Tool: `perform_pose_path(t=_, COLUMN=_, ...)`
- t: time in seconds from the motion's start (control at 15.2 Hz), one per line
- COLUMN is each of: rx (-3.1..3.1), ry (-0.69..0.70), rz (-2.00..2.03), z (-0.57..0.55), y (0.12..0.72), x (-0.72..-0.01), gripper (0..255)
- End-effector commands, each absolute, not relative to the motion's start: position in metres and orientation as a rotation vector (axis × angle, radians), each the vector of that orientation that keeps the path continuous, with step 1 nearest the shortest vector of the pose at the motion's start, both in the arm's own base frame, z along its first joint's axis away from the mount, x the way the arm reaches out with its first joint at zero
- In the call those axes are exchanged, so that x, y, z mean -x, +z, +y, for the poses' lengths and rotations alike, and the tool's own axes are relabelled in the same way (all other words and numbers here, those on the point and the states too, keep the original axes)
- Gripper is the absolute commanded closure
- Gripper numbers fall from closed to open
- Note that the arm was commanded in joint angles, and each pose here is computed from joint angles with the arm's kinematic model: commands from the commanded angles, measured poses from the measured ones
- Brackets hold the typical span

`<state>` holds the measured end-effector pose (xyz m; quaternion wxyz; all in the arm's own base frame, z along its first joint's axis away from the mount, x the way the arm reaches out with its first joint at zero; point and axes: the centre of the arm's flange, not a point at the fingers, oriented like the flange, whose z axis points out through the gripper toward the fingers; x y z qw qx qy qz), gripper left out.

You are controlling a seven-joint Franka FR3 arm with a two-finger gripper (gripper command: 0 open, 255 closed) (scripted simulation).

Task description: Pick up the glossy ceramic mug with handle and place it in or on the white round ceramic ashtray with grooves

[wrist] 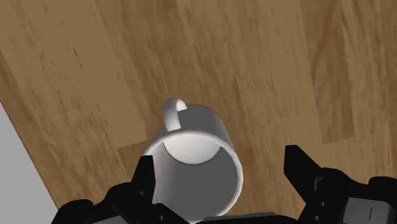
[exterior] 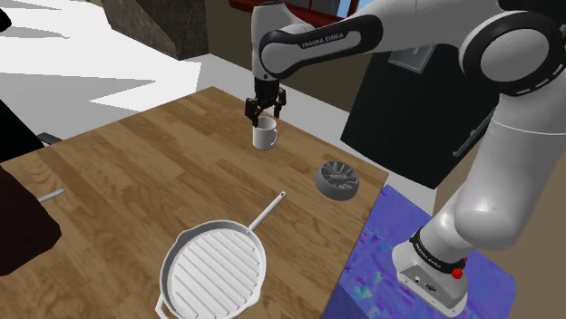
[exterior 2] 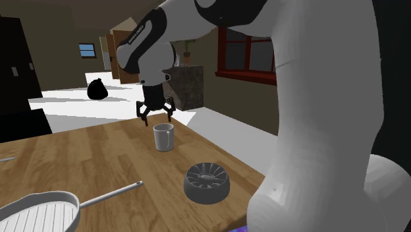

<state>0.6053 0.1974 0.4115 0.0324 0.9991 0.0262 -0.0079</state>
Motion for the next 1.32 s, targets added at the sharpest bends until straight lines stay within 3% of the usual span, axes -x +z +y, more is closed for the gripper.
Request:
perform_pose_path(t=0.0, rx=-3.074, ry=-0.024, rz=0.079, z=0.211, y=0.398, x=-0.625, gripper=0)
perform_pose_path(t=0.59, rx=-3.074, ry=-0.023, rz=0.078, z=0.215, y=0.353, x=-0.634, gripper=0)
perform_pose_path(t=1.12, rx=-3.074, ry=-0.023, rz=0.078, z=0.215, y=0.353, x=-0.634, gripper=0)
perform_pose_path(t=1.19, rx=-3.074, ry=-0.023, rz=0.078, z=0.215, y=0.353, x=-0.634, gripper=255)
perform_pose_path(t=1.25, rx=-3.074, ry=-0.023, rz=0.078, z=0.215, y=0.353, x=-0.634, gripper=255)
